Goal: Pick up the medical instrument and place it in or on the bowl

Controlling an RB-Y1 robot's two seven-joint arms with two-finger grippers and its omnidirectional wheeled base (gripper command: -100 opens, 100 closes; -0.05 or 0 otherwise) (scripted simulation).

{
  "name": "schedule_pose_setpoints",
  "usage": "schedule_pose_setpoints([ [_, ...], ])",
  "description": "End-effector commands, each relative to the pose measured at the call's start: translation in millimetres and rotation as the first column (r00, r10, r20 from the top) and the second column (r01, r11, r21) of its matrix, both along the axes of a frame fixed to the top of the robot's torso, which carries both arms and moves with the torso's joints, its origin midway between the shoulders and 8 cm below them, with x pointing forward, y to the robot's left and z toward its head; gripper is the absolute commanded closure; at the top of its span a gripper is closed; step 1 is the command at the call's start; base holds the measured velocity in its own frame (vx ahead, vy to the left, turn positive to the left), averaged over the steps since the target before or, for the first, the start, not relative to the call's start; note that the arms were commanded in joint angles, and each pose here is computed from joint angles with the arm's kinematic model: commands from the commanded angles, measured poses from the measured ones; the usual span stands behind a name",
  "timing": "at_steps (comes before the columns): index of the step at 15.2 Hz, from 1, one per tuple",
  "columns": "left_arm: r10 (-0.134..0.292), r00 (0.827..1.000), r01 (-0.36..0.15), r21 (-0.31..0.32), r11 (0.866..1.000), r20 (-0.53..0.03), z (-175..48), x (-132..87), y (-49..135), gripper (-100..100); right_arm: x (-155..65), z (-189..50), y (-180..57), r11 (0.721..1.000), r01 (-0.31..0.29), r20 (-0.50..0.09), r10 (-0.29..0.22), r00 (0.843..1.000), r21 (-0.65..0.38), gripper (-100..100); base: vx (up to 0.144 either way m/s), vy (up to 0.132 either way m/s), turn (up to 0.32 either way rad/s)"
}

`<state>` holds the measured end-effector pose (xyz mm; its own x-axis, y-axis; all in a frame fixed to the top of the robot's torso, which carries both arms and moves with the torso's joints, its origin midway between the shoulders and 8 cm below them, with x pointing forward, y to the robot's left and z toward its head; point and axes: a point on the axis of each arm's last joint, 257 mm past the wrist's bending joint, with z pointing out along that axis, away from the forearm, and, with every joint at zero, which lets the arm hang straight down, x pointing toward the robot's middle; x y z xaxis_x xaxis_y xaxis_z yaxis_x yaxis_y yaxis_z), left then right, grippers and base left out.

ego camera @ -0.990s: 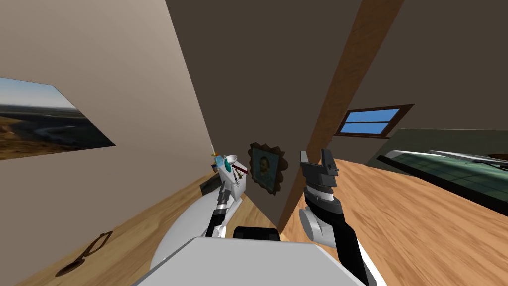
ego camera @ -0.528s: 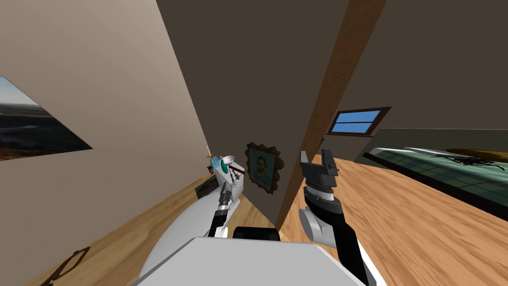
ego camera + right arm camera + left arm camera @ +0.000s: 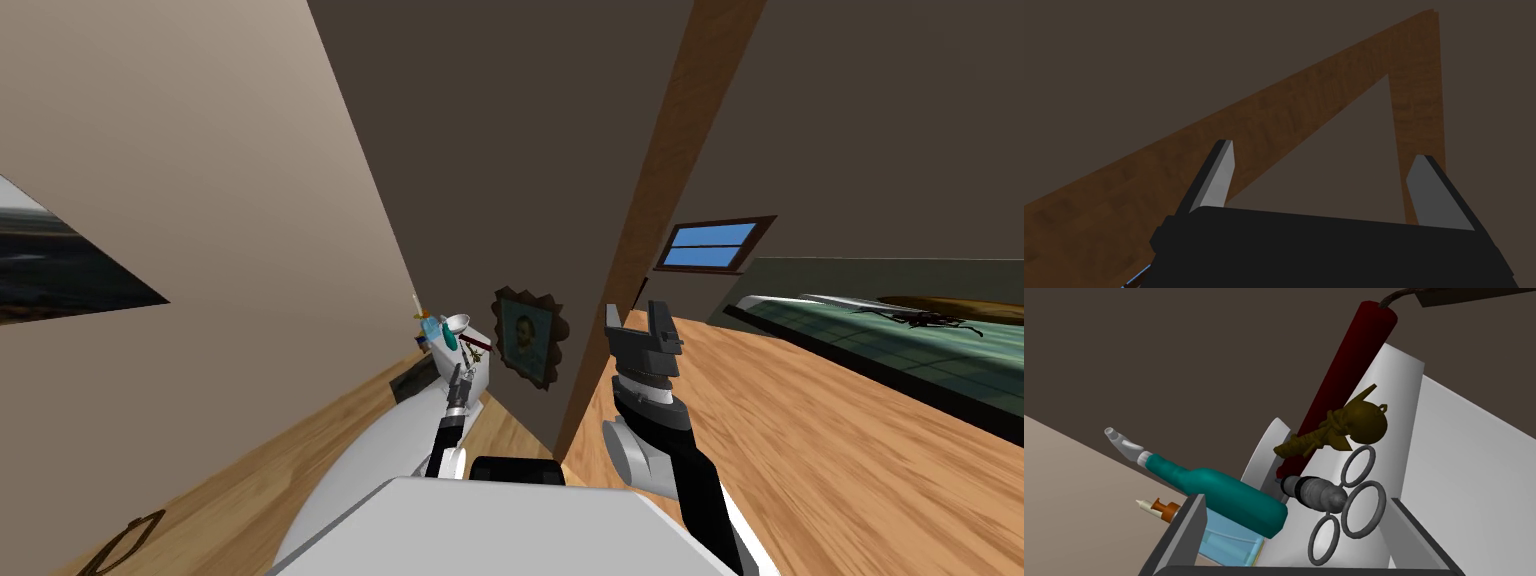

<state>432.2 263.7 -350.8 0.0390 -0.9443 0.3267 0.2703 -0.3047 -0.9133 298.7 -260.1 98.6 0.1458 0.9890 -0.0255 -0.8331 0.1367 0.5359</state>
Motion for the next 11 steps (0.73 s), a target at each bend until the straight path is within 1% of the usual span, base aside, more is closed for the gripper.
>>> schedule_pose_setpoints([
  [1, -0.004, 1.0, 0.004, -0.001, 1.0, -0.001, 5, 14, -1.9, -100, 0, 0, 0, 1.0, 0.0, 0.0, 0.0, 1.0, 0.0, 0, 0.0, 0.015, 0.028],
  [2, -0.002, 1.0, 0.002, -0.001, 1.0, 0.0, 2, 7, -1.0, -100, 0, 0, 0, 1.0, 0.0, 0.0, 0.0, 1.0, 0.0, 0, 0.0, 0.009, 0.006],
  [3, -0.002, 1.0, 0.002, -0.001, 1.0, -0.001, 2, 9, -1.2, 100, 0, 0, 0, 1.0, 0.0, 0.0, 0.0, 1.0, 0.0, 0, 0.0, 0.0, 0.0],
  [7, -0.002, 1.0, 0.002, 0.0, 1.0, -0.002, 2, 9, -1.1, 100, 0, 0, 0, 1.0, 0.0, 0.0, 0.0, 1.0, 0.0, 0, 0.0, 0.0, 0.0],
  [8, 0.002, 1.0, -0.002, 0.0, 1.0, -0.002, -4, -7, 0.2, 100, 0, 0, 0, 1.0, 0.0, 0.0, 0.0, 1.0, 0.0, 0, 0.003, -0.006, -0.045],
  [10, 0.002, 1.0, -0.002, 0.0, 1.0, -0.002, -4, -7, 0.2, 100, 0, 0, 0, 1.0, 0.0, 0.0, 0.0, 1.0, 0.0, 0, -0.001, -0.01, -0.026],
  [11, 0.005, 1.0, -0.005, 0.001, 1.0, -0.003, -7, -16, 1.0, 100, 0, 0, 0, 1.0, 0.0, 0.0, 0.0, 1.0, 0.0, 0, 0.0, -0.011, -0.017],
])
